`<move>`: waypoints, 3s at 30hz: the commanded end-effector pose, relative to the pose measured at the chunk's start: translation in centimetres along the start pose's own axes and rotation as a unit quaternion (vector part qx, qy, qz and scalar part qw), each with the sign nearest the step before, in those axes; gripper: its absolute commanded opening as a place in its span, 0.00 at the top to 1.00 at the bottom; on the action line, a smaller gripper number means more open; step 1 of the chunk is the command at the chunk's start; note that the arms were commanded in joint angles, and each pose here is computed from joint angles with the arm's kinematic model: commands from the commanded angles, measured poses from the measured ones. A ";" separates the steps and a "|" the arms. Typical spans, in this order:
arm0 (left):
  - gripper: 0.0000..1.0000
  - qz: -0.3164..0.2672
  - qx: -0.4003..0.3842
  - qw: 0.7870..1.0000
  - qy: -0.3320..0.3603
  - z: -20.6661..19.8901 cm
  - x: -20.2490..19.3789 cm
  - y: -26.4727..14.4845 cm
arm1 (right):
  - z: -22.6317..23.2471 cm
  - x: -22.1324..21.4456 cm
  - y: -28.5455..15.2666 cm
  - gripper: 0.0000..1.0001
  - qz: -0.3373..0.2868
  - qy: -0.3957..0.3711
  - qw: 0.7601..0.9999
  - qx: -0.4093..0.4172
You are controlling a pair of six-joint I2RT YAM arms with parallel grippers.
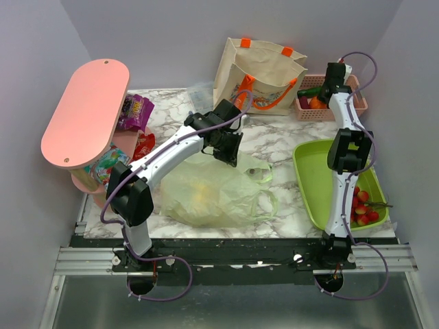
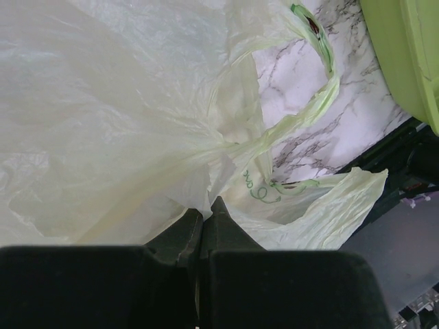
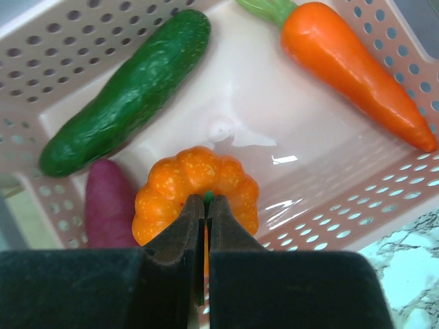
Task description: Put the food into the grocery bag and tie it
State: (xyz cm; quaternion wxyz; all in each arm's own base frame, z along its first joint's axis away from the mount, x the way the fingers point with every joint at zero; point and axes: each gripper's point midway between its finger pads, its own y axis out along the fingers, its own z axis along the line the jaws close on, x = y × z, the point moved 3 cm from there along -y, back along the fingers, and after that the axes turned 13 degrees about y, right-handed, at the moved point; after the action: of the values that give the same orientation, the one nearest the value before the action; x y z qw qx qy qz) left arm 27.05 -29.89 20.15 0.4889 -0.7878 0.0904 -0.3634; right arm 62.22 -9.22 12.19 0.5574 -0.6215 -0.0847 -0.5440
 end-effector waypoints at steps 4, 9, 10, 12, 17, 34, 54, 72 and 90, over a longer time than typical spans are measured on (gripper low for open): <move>1.00 -0.025 -0.054 0.998 -0.019 -0.2 0.8 -1.5 | 4.8 3.5 -6.1 0.99 -0.033 0.015 0.996 0.075; 1.00 -0.029 -0.070 0.997 -0.017 -0.7 0.3 -2.5 | 5.5 3.9 -9.4 0.99 -0.043 0.013 0.996 0.075; 1.00 -0.030 -0.070 0.997 -0.018 -0.9 0.1 -2.8 | 5.5 4.1 -10.3 0.99 -0.045 0.013 0.996 0.075; 1.00 -0.031 -0.066 0.997 -0.022 -0.9 -0.1 -3.3 | 5.2 4.3 -11.8 0.99 -0.045 0.013 0.996 0.078; 1.00 -0.044 -0.060 0.996 -0.040 -1.2 -0.6 -4.9 | 3.8 4.8 -16.5 0.99 -0.048 0.021 0.994 0.090; 1.00 -0.043 -0.044 0.997 -0.042 -1.6 -2.1 -7.8 | -0.1 -4.2 -32.4 0.99 0.120 0.077 0.957 0.252; 1.00 -0.071 -0.012 0.995 -0.062 -1.1 0.3 -8.5 | -6.6 -20.1 -39.9 0.99 0.319 0.089 0.905 0.267; 1.00 -0.070 -0.037 0.996 -0.046 -1.9 -1.2 -9.6 | -3.1 -20.3 -36.1 0.99 0.234 -0.024 0.955 0.179; 1.00 -0.084 -0.057 0.993 -0.054 -2.5 -0.3 -9.5 | 2.1 -24.7 -39.1 0.99 0.380 0.074 0.856 0.343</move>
State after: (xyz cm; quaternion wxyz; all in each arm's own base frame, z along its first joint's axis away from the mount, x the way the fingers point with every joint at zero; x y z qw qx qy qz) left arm 23.25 -26.18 27.95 0.4357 -0.8283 0.0212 -0.3516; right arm 26.65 16.15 15.50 0.8513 -0.4306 0.0024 -0.2997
